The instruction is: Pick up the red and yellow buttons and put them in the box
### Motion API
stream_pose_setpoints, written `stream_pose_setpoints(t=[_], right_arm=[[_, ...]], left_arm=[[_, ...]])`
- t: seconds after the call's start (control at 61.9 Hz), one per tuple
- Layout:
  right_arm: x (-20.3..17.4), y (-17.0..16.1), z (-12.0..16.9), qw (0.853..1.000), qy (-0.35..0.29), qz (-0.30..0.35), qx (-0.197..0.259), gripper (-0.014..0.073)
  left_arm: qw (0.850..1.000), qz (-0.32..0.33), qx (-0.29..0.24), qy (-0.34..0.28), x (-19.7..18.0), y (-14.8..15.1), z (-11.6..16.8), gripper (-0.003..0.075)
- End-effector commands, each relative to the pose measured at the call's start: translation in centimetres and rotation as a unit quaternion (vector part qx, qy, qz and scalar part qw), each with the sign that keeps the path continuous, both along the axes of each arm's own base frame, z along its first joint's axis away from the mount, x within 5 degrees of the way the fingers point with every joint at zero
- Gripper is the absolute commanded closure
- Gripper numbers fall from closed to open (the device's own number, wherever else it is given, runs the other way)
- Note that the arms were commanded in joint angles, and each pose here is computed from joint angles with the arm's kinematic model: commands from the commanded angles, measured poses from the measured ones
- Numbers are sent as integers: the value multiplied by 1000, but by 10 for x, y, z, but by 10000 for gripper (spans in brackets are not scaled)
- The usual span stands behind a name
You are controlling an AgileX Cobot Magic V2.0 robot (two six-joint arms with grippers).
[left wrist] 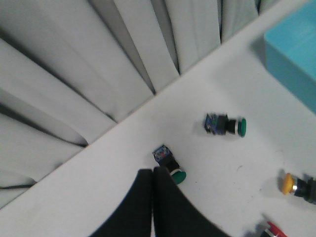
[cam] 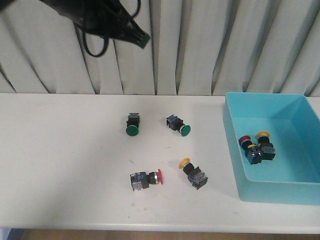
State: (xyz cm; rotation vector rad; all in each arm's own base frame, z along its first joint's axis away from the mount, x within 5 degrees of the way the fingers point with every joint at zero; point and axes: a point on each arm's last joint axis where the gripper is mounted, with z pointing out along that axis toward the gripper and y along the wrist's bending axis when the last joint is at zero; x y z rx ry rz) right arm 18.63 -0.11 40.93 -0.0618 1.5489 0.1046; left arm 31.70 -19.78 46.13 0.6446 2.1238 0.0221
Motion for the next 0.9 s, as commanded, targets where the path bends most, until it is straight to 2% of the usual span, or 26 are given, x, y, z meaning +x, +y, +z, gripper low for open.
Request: stream_pose_setpoints(t=[0.0,0.129,0.275,0.371,0.517,0.743,0.888], right_arm=[[-4,-2,12,1000,-22,-10,8,603],[-4,-2,12,1000,-22,-10,8,603],[-4,-2,12,1000,-22,-10,8,603],[-4,-2,12,1000,-22,-10,8,603],[-4,-2,12,1000,-22,-10,8,603],[-4,-2,12,1000,-22,-10,8,603],[-4,-2,12,1000,-22,-10,8,603]], left_arm=[[991,-12,-61,-117,-39,29,56,727],[983,-24,-66,-171,-78,59,59,727],[968,-14,-105,-227,-119,104,27,727],[955,11,-140,-262,-146,134,-14,727],[942,38,-141,-302,-181,164,-84,727],[941,81,-148,-293,-225,183,-194,727],[935,109,-152,-300,-243,189,-241,727]])
